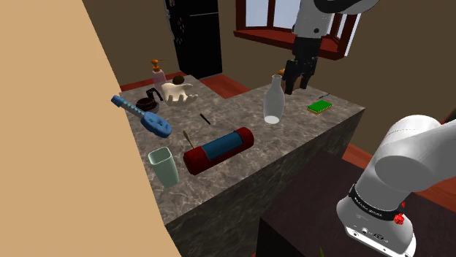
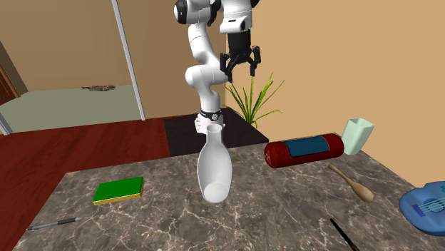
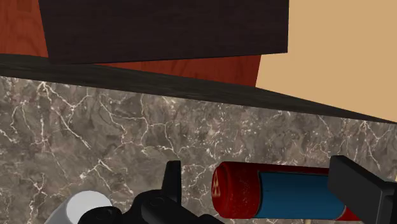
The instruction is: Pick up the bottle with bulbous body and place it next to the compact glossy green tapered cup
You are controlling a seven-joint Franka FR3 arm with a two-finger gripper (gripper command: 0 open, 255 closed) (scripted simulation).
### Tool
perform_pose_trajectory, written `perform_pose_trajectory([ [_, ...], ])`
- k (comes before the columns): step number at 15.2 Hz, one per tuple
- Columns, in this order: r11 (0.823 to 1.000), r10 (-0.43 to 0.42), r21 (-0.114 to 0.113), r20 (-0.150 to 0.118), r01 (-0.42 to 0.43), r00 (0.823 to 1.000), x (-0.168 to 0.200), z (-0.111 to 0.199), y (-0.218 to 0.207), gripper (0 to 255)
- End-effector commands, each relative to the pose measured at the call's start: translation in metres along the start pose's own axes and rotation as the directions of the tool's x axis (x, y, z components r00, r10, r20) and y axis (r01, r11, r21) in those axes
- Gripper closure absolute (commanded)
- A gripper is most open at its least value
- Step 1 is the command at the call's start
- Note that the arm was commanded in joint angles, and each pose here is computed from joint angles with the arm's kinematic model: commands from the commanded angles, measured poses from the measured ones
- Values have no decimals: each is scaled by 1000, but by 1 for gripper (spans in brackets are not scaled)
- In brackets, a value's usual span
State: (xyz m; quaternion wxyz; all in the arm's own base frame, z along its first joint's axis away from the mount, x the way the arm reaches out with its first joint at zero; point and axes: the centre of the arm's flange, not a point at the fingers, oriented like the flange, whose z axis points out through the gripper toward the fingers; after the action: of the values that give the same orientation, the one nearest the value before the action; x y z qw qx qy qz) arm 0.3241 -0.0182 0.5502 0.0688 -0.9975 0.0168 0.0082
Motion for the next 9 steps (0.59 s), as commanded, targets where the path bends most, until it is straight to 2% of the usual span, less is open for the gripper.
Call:
perform_pose_trajectory([
  [1,1000,0,0,0,0,1000,0,0,0,0],
  [9,999,4,-50,-27,-5,1000,74,10,63,0],
])
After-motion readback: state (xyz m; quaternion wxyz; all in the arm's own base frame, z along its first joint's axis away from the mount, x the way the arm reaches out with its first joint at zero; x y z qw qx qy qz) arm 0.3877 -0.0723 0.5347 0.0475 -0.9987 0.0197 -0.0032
